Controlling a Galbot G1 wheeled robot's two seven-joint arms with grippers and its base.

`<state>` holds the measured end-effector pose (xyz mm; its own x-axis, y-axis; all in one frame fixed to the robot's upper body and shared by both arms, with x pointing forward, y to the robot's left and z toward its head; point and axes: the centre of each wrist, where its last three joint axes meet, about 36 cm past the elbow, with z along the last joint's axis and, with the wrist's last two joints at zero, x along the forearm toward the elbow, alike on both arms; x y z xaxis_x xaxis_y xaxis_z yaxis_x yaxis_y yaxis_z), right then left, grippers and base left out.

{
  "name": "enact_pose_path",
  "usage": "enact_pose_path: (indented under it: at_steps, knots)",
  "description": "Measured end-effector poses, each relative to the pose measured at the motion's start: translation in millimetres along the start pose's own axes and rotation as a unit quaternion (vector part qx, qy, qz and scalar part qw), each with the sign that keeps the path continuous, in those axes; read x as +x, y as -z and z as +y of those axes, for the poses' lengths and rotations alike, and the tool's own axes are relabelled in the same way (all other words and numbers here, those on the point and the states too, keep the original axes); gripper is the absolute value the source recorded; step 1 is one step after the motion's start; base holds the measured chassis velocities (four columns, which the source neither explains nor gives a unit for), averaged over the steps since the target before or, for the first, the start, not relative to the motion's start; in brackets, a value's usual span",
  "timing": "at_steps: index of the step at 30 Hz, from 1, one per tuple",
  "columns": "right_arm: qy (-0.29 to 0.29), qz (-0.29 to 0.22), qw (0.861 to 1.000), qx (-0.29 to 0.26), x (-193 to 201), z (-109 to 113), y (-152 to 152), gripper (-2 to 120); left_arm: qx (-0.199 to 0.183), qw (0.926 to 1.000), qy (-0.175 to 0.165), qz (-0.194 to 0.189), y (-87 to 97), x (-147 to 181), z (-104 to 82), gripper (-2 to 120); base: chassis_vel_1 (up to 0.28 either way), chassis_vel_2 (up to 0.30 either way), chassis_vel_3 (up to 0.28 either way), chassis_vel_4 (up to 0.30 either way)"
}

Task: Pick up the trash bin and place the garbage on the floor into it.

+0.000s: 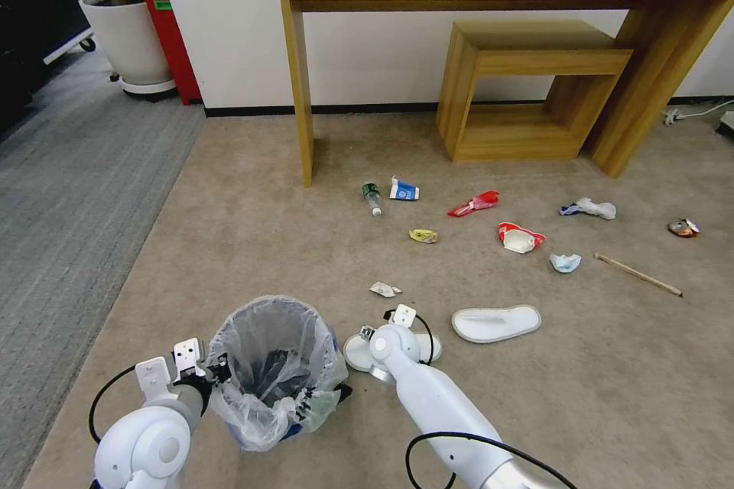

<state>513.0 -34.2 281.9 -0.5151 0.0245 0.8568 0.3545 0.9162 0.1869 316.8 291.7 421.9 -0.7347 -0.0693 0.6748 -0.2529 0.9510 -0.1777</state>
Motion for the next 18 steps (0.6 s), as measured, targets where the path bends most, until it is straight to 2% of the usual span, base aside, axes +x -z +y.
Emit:
enact_pose_path:
  at_steps: [6,8,10,13,15,18]
  knots:
    - [-0.006,-0.003,1.0,0.004,-8.9,2.4,-1.1,100,0.0,1.0,-0.001,0.0,0.0,-2.2,-0.8,0,0.0,0.0,0.0,0.0]
    - [-0.006,-0.003,1.0,0.004,-9.9,3.1,-1.6,96,0.0,1.0,-0.002,0.001,-0.2,-2.7,-1.3,0,0.0,0.0,0.0,0.0]
    - [-0.006,-0.002,1.0,0.004,-11.3,3.4,-3.4,87,0.0,1.0,-0.003,0.0,0.2,-3.4,-2.0,0,0.0,0.0,0.0,0.0]
    - [-0.007,-0.002,1.0,0.006,-12.9,3.7,-6.8,80,0.0,1.0,-0.005,0.0,0.9,-3.6,-2.5,0,0.0,0.0,0.0,0.0]
    - [-0.008,-0.001,1.0,0.008,-13.6,2.7,-11.1,68,0.001,1.0,-0.006,-0.001,1.3,-3.8,-3.3,0,0.0,0.0,0.0,0.0]
    - [-0.007,0.0,1.0,0.009,-13.1,2.6,-13.4,60,0.001,1.0,-0.008,-0.001,1.2,-4.2,-4.1,0,0.0,0.0,0.0,0.0]
